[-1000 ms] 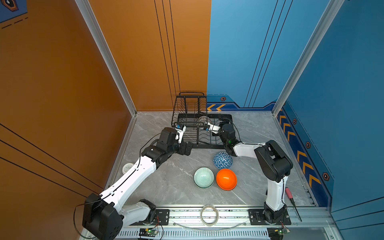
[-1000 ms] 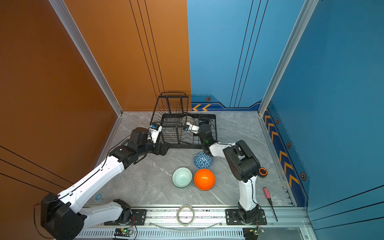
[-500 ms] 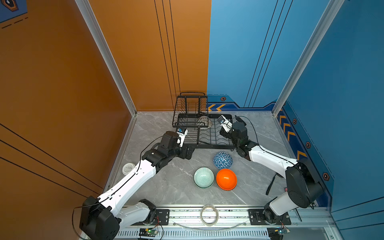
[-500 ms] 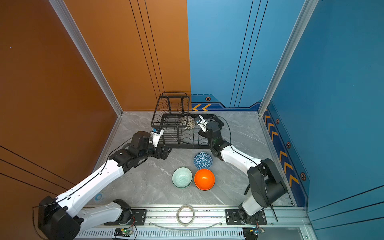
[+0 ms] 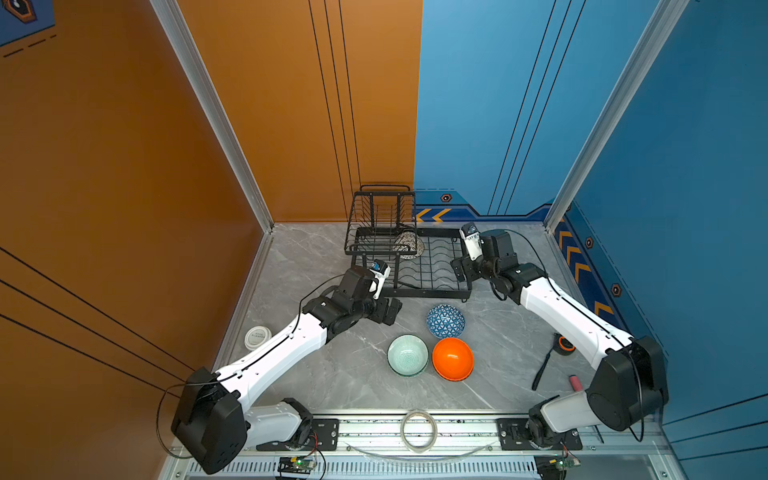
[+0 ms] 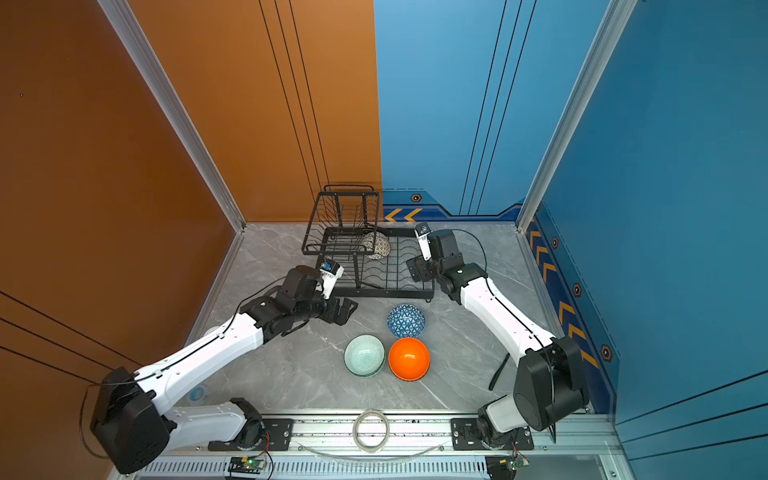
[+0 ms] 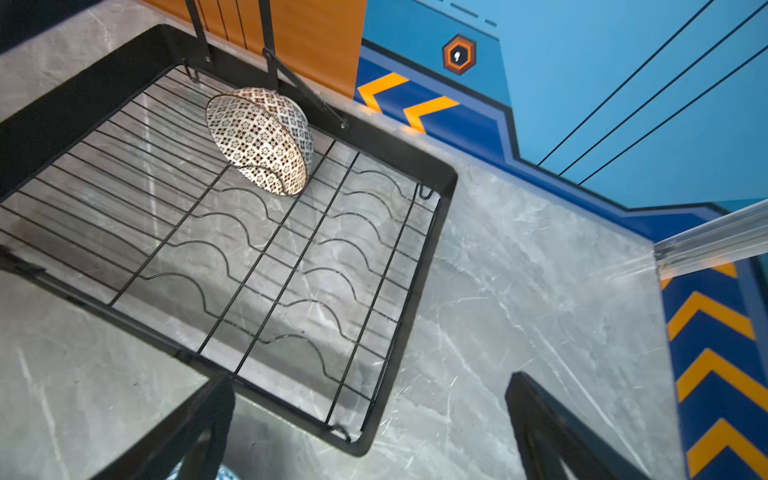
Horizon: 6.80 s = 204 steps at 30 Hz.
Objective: Load the bowls into the dish rack
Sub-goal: 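Move the left gripper down to the blue triangle-patterned bowl's rim while the right gripper withdraws, then grasp the blue patterned bowl's rim with the left gripper and tilt it up, then lift the blue bowl toward the right gripper while the right gripper grasps its rim, then carry the blue bowl with the right gripper over the rack while the left gripper releases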
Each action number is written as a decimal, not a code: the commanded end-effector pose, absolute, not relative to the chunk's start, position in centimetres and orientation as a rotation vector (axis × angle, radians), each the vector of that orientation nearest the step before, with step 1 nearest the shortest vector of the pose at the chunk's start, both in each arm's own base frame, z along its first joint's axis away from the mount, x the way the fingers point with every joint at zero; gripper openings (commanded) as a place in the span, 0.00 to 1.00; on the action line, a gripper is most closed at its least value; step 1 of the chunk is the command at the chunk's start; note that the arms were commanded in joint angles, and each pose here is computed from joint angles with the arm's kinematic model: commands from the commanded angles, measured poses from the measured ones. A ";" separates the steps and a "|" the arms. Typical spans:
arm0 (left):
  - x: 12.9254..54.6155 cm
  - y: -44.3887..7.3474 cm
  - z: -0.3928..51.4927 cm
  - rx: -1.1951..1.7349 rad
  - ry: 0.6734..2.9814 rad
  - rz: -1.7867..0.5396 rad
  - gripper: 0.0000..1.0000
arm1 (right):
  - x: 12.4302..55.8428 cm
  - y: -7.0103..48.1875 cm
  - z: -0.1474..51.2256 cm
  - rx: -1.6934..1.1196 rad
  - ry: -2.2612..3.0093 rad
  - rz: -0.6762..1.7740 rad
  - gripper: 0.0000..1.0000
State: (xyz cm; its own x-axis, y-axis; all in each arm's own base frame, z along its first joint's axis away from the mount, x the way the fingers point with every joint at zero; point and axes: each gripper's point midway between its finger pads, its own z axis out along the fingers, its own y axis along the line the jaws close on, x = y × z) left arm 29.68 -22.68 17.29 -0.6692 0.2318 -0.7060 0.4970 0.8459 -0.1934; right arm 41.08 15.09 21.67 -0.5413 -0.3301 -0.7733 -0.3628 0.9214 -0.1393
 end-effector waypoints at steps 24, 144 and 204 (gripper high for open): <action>30.6 -34.4 11.2 0.641 2.418 -0.806 1.00 | 40.2 16.1 21.8 -0.466 2.272 0.206 1.00; 38.5 -36.7 30.6 0.487 1.834 -0.667 0.00 | 37.1 15.3 24.6 -0.241 2.248 0.511 0.72; 33.6 -21.5 25.1 0.453 2.237 -0.258 0.98 | 48.3 13.7 29.3 -0.478 1.729 -0.253 0.00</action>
